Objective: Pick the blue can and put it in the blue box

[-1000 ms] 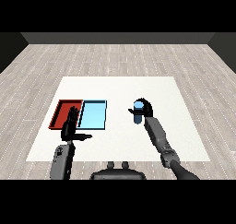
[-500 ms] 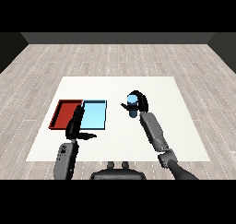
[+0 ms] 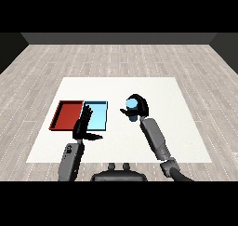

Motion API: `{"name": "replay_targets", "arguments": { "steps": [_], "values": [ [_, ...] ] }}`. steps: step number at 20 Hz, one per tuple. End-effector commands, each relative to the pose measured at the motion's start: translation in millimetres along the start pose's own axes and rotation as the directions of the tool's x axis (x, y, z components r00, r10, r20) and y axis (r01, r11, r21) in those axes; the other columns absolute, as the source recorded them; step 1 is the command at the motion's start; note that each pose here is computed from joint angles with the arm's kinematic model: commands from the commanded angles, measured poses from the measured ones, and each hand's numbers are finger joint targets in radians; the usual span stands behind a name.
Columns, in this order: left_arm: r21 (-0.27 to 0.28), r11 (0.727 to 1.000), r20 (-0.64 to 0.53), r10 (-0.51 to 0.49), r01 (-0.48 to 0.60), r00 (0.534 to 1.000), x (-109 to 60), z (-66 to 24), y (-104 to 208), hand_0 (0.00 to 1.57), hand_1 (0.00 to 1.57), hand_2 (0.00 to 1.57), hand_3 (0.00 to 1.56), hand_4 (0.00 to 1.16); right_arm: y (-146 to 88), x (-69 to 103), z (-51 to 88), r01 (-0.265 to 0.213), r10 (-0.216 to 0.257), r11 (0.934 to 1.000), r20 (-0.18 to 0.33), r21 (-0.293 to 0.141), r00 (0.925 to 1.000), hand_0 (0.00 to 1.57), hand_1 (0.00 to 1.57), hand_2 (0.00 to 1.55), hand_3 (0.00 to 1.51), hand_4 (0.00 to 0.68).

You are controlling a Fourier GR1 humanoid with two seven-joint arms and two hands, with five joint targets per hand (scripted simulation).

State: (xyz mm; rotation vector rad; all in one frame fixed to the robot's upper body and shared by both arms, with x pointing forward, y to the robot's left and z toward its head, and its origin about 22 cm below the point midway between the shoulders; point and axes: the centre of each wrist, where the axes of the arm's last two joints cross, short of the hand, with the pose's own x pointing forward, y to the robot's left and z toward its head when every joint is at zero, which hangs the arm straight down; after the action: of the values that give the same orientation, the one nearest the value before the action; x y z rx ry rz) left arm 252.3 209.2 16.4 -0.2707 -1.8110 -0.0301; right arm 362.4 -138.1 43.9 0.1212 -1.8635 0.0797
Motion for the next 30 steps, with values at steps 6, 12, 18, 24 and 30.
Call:
{"name": "replay_targets", "arguments": {
  "steps": [6, 12, 18, 24, 30],
  "values": [
    [-0.066, 0.994, -0.095, 0.076, -0.082, 0.993, 13.0, -24.8, -38, 0.0, 0.0, 0.0, 0.0, 0.0, -3, 18.9, 25.0, 0.016, -0.016, 0.9998, 0.002, 0.012, 0.9999, 1.46, 1.46, 1.47, 1.44, 0.626],
    [-0.078, 0.997, -0.111, 0.02, -0.029, 0.994, -31.0, -34.4, -66, 0.0, 0.0, 0.0, 0.0, 0.0, 11, 17.2, 31.3, -0.014, 0.013, 0.9988, 0.022, 0.047, 0.9997, 1.46, 1.46, 1.47, 1.43, 0.619],
    [-0.077, 0.997, -0.113, -0.023, 0.014, 0.993, -23.2, -30.1, -68, 0.0, 0.0, 0.0, 0.0, 0.0, 33, 20.5, 25.9, -0.018, 0.015, 0.9966, 0.034, 0.08, 0.9993, 1.44, 1.44, 1.45, 1.43, 0.606],
    [-0.104, 0.994, -0.148, -0.031, 0.016, 0.988, -42.6, -47.3, -85, 0.0, 0.0, 0.0, 0.0, 0.0, 29, 25.6, 35.4, -0.011, 0.007, 0.9918, 0.033, 0.127, 0.9994, 1.42, 1.42, 1.46, 1.43, 0.615],
    [-0.105, 0.994, -0.169, 0.003, -0.021, 0.986, -53.2, -37.7, -109, 0.0, 0.0, 0.0, 0.0, 0.0, 31, 30.8, 30.5, 0.0, -0.006, 0.9917, 0.048, 0.129, 0.9988, 1.43, 1.43, 1.46, 1.42, 0.614]
  ]
}}
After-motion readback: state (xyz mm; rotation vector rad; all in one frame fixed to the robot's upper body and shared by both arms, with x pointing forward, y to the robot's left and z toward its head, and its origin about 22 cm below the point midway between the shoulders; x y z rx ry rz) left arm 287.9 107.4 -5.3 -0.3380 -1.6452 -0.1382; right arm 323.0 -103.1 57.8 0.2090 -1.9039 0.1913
